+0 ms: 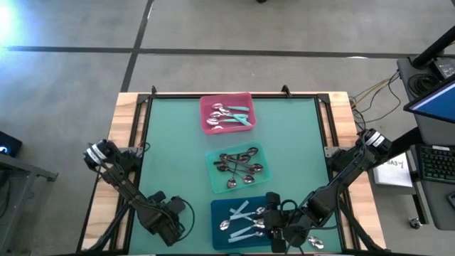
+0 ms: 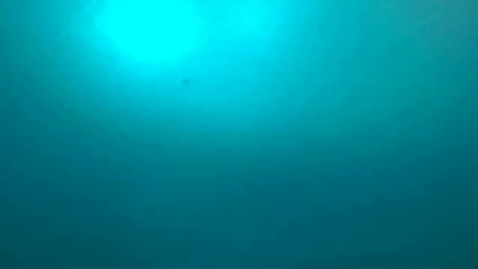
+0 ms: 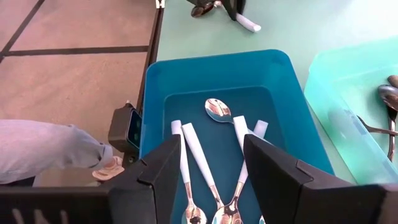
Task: Sort silverware by color (type)
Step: Put the blue spoon into the blue bin
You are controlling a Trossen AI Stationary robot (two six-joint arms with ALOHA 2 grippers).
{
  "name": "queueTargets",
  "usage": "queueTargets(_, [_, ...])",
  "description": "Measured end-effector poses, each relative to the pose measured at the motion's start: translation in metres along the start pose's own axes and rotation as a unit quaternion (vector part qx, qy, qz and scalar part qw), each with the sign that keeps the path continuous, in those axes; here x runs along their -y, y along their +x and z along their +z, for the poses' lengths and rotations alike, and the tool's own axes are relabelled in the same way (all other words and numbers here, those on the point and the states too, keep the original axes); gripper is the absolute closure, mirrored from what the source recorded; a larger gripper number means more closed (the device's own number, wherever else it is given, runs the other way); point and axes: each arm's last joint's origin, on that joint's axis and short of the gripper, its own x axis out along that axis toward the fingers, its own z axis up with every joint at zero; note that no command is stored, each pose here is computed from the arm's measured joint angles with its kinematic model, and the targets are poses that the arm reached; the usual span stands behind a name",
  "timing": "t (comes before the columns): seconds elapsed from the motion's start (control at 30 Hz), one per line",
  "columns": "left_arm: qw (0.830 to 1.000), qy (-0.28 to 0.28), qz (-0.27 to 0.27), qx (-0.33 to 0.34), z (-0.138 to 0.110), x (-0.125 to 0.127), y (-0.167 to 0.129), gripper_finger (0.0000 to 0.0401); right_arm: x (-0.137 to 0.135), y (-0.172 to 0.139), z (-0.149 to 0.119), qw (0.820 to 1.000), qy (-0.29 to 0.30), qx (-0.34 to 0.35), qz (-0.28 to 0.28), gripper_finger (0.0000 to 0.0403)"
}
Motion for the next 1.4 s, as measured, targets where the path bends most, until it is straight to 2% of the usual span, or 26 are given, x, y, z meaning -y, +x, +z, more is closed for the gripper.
queueTargets(0.1, [0.996,-0.007,-0.011,0.089,0.009,0.005,-0.005,0.0380,0.000,0.000,0.000,1.000,0.002,0.000,0.000,0.0236])
queueTargets(0.2, [0.985,-0.010,-0.020,0.172,0.013,0.010,-0.013,0.0380,0.000,0.000,0.000,1.000,0.011,0.000,0.000,0.0236])
queueTargets(0.37, [0.952,-0.013,-0.028,0.303,0.022,0.018,-0.028,0.0380,0.001,0.000,-0.003,0.999,0.042,-0.023,0.001,0.0236])
queueTargets(0.5, [0.927,0.025,-0.048,0.372,0.028,0.035,-0.052,0.0380,0.003,-0.001,-0.010,0.993,0.089,-0.077,0.015,0.0236])
queueTargets(0.6, [0.914,0.058,-0.086,0.391,0.037,0.054,-0.076,0.0380,0.003,-0.002,-0.017,0.983,0.128,-0.132,0.028,0.0236])
queueTargets(0.7, [0.894,0.080,-0.131,0.420,0.046,0.072,-0.103,0.0380,0.003,-0.006,-0.024,0.972,0.154,-0.177,0.027,0.0236])
queueTargets(0.87, [0.865,0.120,-0.163,0.459,0.057,0.087,-0.132,0.0381,0.002,-0.017,-0.043,0.955,0.165,-0.245,-0.017,0.0236])
queueTargets(1.0, [0.869,0.121,-0.148,0.456,0.064,0.084,-0.123,0.0374,0.003,-0.028,-0.058,0.934,0.186,-0.297,-0.074,0.0236])
queueTargets(1.1, [0.875,0.111,-0.147,0.448,0.071,0.081,-0.113,0.0374,0.001,-0.034,-0.065,0.923,0.203,-0.310,-0.100,0.0236])
queueTargets(1.4, [0.871,0.087,-0.235,0.422,0.091,0.080,-0.083,0.0355,-0.006,-0.040,-0.076,0.903,0.249,-0.333,-0.107,0.0236])
